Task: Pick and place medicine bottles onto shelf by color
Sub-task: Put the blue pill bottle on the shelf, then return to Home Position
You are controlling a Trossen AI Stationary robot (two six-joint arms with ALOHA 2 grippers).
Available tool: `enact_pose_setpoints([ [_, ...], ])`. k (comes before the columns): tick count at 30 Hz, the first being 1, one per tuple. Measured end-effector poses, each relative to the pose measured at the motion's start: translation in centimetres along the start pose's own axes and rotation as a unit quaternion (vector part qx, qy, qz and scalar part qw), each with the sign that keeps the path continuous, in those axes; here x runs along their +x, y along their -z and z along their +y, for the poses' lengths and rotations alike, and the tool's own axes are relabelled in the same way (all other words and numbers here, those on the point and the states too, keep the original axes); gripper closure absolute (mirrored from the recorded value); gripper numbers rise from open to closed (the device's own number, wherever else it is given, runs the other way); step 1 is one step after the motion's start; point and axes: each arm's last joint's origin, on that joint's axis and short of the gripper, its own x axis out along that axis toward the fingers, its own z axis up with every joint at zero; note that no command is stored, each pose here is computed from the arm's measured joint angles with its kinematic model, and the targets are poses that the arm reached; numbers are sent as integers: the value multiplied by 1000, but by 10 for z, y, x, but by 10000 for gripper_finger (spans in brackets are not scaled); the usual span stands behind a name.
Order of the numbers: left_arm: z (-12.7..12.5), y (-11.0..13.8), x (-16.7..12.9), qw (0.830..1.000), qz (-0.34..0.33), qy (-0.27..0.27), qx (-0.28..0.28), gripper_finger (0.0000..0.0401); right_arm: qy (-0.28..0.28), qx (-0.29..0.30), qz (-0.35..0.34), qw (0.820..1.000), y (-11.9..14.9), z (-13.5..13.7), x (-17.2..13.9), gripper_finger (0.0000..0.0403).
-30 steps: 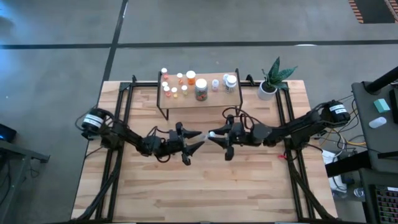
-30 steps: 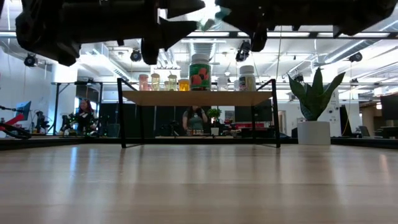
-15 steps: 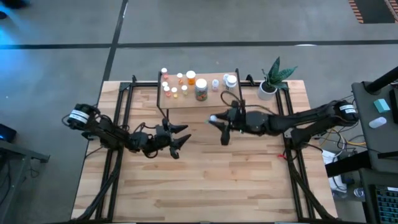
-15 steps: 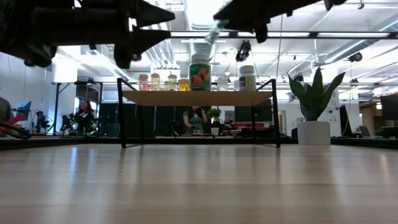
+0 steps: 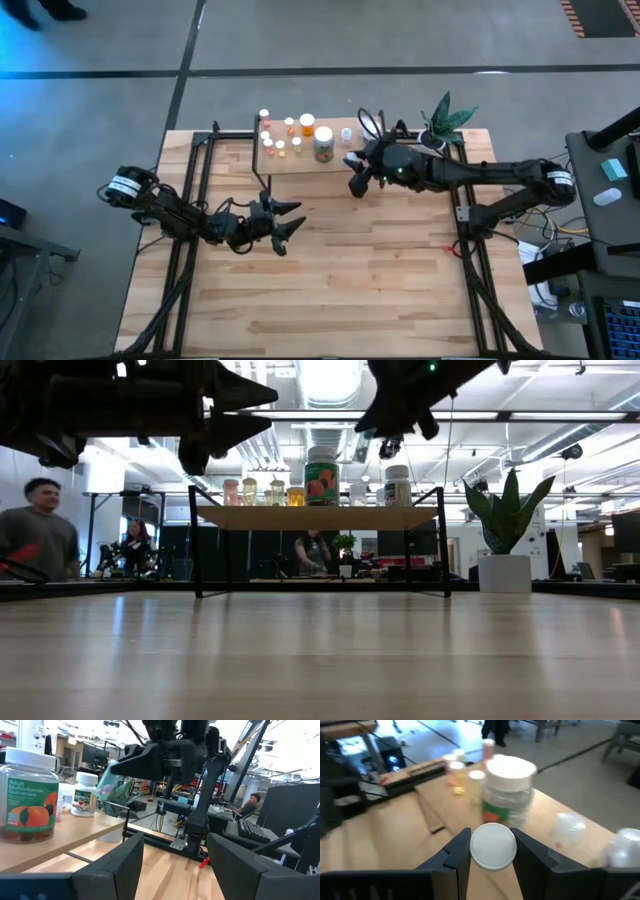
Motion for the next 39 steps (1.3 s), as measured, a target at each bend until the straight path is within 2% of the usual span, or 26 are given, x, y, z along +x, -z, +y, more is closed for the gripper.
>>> enact_pose_setpoints([
  [4, 0, 0, 0, 1000, 0, 2, -1, 198, 26, 2, 17, 1000, 5, -16, 11, 284],
  [11, 0, 0, 0, 1000, 1, 3, 0, 198, 39, 10, 58, 998, 15, -34, 30, 289],
  [25, 0, 1, -1, 1000, 2, 3, 1, 198, 49, 19, 88, 995, 27, -43, 47, 283],
  [39, 0, 1, -1, 1000, 2, 3, 1, 198, 48, 17, 79, 996, 25, -43, 48, 216],
])
